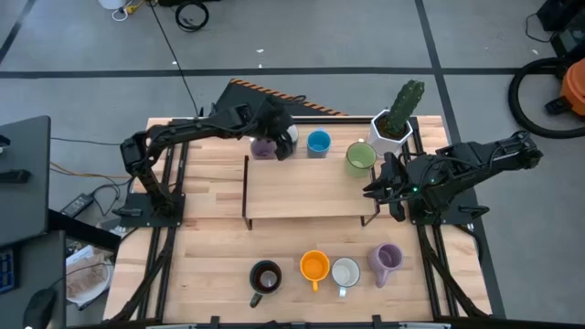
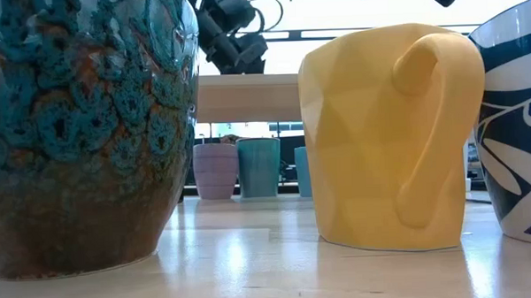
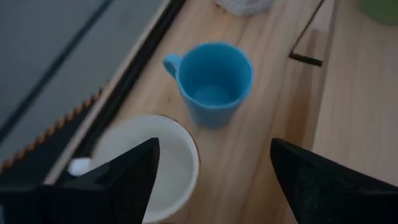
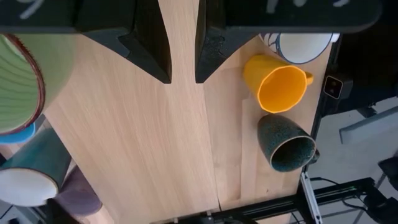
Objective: Place coffee mugs
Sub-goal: Put the light blue mug on the shelf
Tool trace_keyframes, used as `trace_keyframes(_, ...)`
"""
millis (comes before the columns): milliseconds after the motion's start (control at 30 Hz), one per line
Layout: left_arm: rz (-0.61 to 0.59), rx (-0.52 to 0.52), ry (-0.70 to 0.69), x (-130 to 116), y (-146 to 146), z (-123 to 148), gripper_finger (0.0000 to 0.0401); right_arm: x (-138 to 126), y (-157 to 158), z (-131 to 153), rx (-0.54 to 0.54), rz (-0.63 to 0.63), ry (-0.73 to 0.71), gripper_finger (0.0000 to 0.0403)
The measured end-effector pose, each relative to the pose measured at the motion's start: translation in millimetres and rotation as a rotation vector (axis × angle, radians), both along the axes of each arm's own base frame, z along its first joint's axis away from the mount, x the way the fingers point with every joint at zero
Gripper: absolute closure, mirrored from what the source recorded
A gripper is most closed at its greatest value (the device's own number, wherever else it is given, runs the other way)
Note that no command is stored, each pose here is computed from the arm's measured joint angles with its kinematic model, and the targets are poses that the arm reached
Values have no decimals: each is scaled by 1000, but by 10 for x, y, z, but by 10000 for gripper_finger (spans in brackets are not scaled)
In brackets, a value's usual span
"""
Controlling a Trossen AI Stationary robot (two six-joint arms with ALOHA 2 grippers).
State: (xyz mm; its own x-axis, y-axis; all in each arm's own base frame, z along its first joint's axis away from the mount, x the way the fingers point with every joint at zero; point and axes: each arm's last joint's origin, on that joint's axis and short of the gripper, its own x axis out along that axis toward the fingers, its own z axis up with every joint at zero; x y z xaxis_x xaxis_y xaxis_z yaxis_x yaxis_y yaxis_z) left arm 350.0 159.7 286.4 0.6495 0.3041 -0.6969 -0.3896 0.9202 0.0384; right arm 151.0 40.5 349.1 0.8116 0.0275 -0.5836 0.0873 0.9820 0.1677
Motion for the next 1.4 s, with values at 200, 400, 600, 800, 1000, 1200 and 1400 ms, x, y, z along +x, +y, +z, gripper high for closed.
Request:
trace_keyframes(200, -11, 16, 54, 2, 76, 91, 104, 9, 3, 12, -29, 24, -16, 325)
trace_keyframes(400, -37, -22, 193, 127, 221, -139, 109, 17, 6, 22, -40, 34, -30, 325)
trace_keyframes(600, -144, 30, 305, 207, 218, -201, 111, 12, 27, 23, -51, 56, -32, 325)
trace_keyframes(800, -218, 113, 335, 252, 231, -242, 111, 6, 47, 23, -55, 72, -32, 325)
trace_keyframes(1000, -230, 84, 387, 327, 263, -473, 111, 3, 55, 24, -41, 68, -33, 325)
trace_keyframes(1200, -228, 60, 416, 365, 275, -607, 111, 5, 56, 25, -29, 61, -34, 325)
trace_keyframes(1400, -225, 52, 436, 348, 261, -608, 111, 5, 56, 27, -28, 60, -37, 325)
